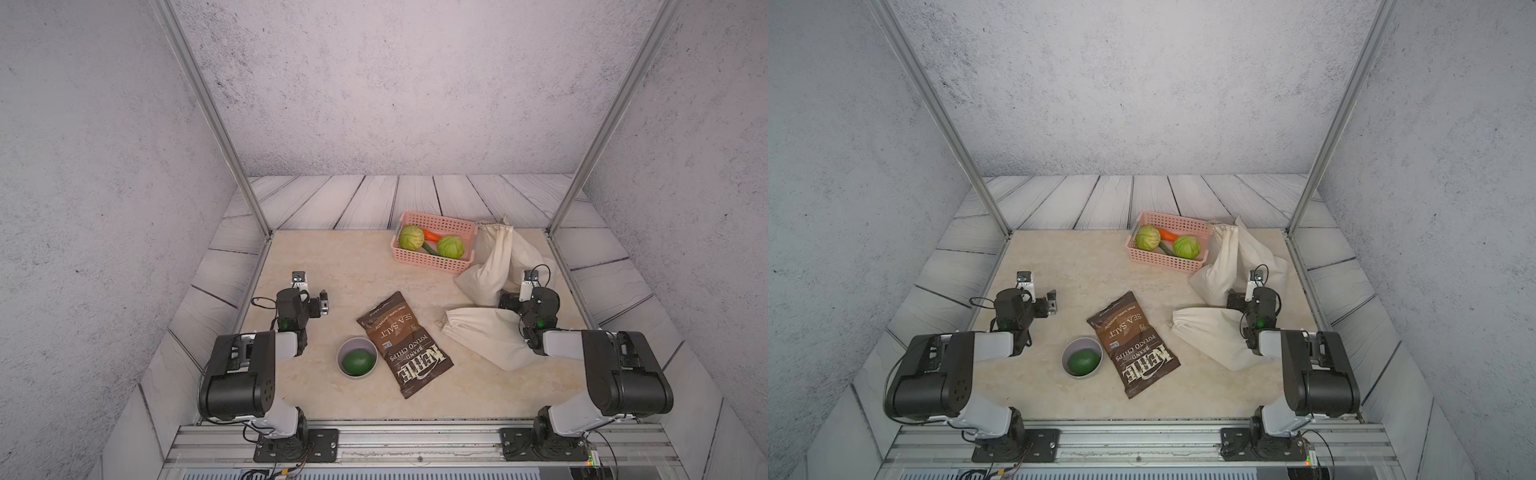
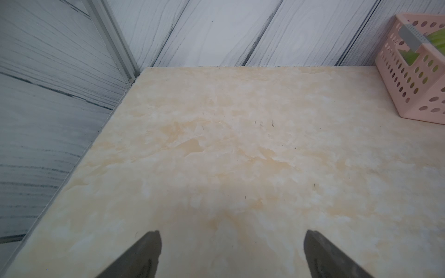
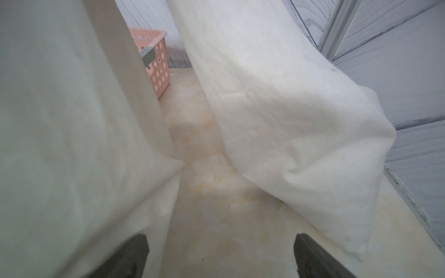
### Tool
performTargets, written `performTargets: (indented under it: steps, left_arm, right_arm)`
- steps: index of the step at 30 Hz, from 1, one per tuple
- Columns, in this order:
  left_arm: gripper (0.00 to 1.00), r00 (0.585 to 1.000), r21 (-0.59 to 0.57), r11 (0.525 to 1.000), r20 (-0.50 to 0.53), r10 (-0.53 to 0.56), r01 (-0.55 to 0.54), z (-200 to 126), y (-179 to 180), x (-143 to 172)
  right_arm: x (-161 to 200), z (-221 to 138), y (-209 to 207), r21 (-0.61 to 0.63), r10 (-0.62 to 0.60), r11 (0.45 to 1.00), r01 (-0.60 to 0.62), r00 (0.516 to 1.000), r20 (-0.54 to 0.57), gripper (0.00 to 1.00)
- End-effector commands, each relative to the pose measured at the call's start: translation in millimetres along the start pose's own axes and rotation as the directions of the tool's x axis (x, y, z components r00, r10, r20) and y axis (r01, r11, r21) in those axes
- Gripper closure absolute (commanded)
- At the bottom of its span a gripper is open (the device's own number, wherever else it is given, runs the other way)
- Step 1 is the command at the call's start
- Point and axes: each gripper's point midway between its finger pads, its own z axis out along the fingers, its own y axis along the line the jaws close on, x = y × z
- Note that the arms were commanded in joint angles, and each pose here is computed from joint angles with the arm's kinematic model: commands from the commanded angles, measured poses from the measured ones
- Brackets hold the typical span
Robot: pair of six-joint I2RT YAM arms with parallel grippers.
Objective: Close the soil bag
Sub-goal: Move the distractor to the center of the board.
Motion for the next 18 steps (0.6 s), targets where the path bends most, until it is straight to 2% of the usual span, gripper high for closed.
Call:
performTargets:
  steps: [1, 15, 18]
  left_arm:
    - [0.02, 1.0, -0.005, 1.0, 0.022, -0.004, 0.004, -1.5, 0.1, -8.5]
    - [0.02, 1.0, 0.0, 1.0, 0.023, -0.007, 0.007, -1.8, 0.2, -8.3]
    - [0.01, 0.999, 0.018, 1.0, 0.048, 0.003, -0.004, -3.4, -3.0, -15.6]
  right_arm:
    - [-0.9, -2.6, 0.6, 0.004, -0.002, 1.0, 0.002, 1.0, 0.005, 0.01]
    - [-1.2, -2.3, 0.0, -0.002, 0.003, 1.0, -0.003, 1.0, 0.006, 0.01]
    - [-6.2, -5.6, -2.1, 0.011, 0.009, 1.0, -0.009, 0.999, 0.032, 0.01]
